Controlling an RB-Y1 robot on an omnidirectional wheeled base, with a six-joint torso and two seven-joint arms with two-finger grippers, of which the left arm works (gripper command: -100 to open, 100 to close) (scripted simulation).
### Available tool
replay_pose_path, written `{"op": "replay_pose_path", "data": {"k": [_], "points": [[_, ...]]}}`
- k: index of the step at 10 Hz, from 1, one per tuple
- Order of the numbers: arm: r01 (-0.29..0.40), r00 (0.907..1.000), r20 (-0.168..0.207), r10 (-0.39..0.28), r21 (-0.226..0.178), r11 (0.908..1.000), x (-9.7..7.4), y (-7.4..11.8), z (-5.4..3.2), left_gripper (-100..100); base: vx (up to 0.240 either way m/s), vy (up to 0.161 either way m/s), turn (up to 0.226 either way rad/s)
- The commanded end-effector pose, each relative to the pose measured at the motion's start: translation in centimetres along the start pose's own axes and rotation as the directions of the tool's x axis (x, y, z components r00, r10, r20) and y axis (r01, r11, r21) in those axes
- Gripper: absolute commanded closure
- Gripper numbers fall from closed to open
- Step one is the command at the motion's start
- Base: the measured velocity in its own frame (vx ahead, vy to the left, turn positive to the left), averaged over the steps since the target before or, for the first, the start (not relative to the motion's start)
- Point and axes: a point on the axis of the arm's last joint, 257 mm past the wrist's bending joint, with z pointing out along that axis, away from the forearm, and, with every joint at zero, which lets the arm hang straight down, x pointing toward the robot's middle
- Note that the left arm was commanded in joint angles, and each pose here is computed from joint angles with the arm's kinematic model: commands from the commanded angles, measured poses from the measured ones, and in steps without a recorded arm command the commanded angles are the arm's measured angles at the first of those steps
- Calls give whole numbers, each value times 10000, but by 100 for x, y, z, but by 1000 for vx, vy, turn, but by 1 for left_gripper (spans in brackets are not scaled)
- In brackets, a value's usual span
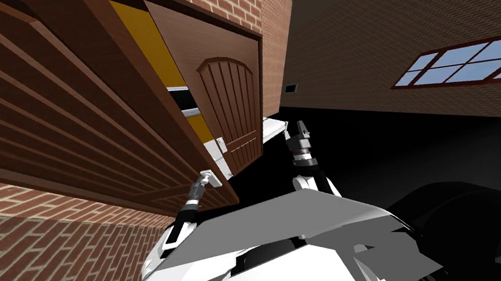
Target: Pull the door open
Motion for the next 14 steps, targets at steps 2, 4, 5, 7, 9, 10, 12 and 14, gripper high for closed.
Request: {"op": "replay_pose_path", "data": {"k": [2,4,5,7,9,10,12,14], "points": [[17,9999,-172,-18,-56,10000,5,33,-88,100,-122,66,-64],[27,9992,-392,-28,-26,10000,20,30,-164,100,-231,115,-178],[37,9987,-518,-37,-12,10000,30,29,-208,100,-185,121,-179],[65,9970,-774,-65,6,10000,50,27,-296,100,-217,99,-150],[99,9950,-997,-97,12,10000,69,26,-374,100,-180,84,-121],[119,9937,-1113,-117,12,9999,79,25,-414,100,-225,122,-161],[38,9941,-1086,-39,-11,10000,13,32,-426,100,-117,46,-62],[48,9926,-1217,-47,0,10000,21,31,-467,100,-205,84,-162]]}}
